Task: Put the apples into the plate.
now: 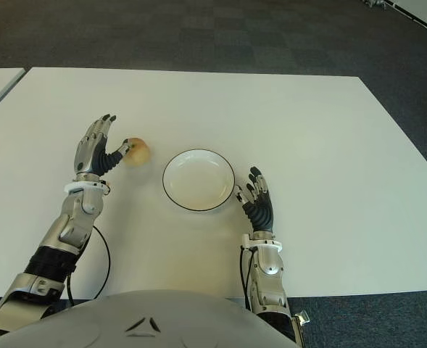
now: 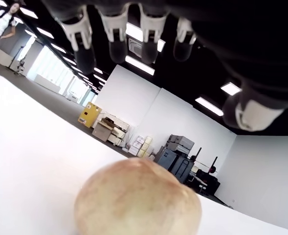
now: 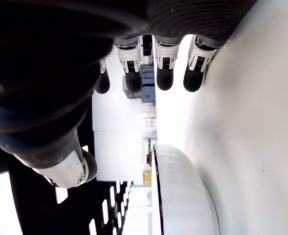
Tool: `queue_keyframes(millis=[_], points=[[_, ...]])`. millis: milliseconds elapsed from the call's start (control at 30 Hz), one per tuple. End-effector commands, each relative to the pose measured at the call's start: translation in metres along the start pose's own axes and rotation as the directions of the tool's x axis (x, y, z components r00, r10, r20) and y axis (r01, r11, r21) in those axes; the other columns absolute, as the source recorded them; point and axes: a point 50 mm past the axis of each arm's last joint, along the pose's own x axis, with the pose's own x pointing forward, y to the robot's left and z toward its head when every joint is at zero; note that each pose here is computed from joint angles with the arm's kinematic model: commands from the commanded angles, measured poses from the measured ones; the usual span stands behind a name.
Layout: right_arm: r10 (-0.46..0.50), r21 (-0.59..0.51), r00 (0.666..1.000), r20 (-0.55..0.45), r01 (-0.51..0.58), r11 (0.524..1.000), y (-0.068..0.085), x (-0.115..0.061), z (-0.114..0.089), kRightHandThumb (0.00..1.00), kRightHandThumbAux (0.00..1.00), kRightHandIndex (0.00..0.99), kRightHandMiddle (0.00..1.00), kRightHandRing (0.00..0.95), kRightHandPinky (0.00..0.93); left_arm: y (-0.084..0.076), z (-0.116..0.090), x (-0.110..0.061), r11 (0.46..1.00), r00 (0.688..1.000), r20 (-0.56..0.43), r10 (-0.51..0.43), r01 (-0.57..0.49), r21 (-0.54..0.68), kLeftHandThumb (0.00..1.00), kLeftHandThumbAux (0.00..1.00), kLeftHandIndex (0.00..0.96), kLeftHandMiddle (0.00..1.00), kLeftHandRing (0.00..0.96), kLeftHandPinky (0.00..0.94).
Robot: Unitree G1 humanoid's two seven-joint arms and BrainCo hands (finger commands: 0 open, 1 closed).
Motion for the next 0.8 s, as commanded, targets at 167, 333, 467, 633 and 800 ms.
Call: queue_keyframes(millis=[167, 333, 467, 633, 800], points=[[0.005, 0.015, 0.999, -0.036, -0.004, 1.0, 0.002, -0.002, -0.005, 0.388, 0.699, 0.0, 0.011, 0.01, 0.065, -0.004, 0.007, 0.008, 0.999, 0.997, 0.062, -0.044, 0.042, 0.02, 0.487, 0.384, 0.0, 0.015, 0.044, 0.122], [0.005, 0.017, 0.999, -0.037, -0.004, 1.0, 0.002, -0.002, -0.005, 0.384, 0.696, 0.0, 0.01, 0.008, 0.062, -0.006, 0.011, 0.011, 0.999, 0.994, 0.097, -0.053, 0.052, 0.012, 0.506, 0.385, 0.0, 0.013, 0.042, 0.125], [0.005, 0.017, 0.999, -0.037, -0.004, 1.0, 0.002, -0.003, -0.005, 0.382, 0.695, 0.0, 0.013, 0.009, 0.062, -0.007, 0.013, 0.013, 0.998, 0.992, 0.107, -0.07, 0.07, 0.008, 0.517, 0.39, 0.0, 0.013, 0.041, 0.122], [0.004, 0.017, 0.999, -0.036, -0.004, 1.0, 0.002, -0.004, -0.005, 0.385, 0.695, 0.0, 0.015, 0.011, 0.064, -0.009, 0.015, 0.013, 0.995, 0.989, 0.113, -0.099, 0.1, -0.004, 0.525, 0.399, 0.0, 0.014, 0.037, 0.111], [0.001, 0.02, 0.999, -0.035, 0.0, 1.0, 0.002, -0.004, -0.004, 0.389, 0.696, 0.0, 0.016, 0.011, 0.066, -0.011, 0.018, 0.013, 0.992, 0.984, 0.127, -0.121, 0.123, -0.011, 0.516, 0.407, 0.0, 0.013, 0.032, 0.102]])
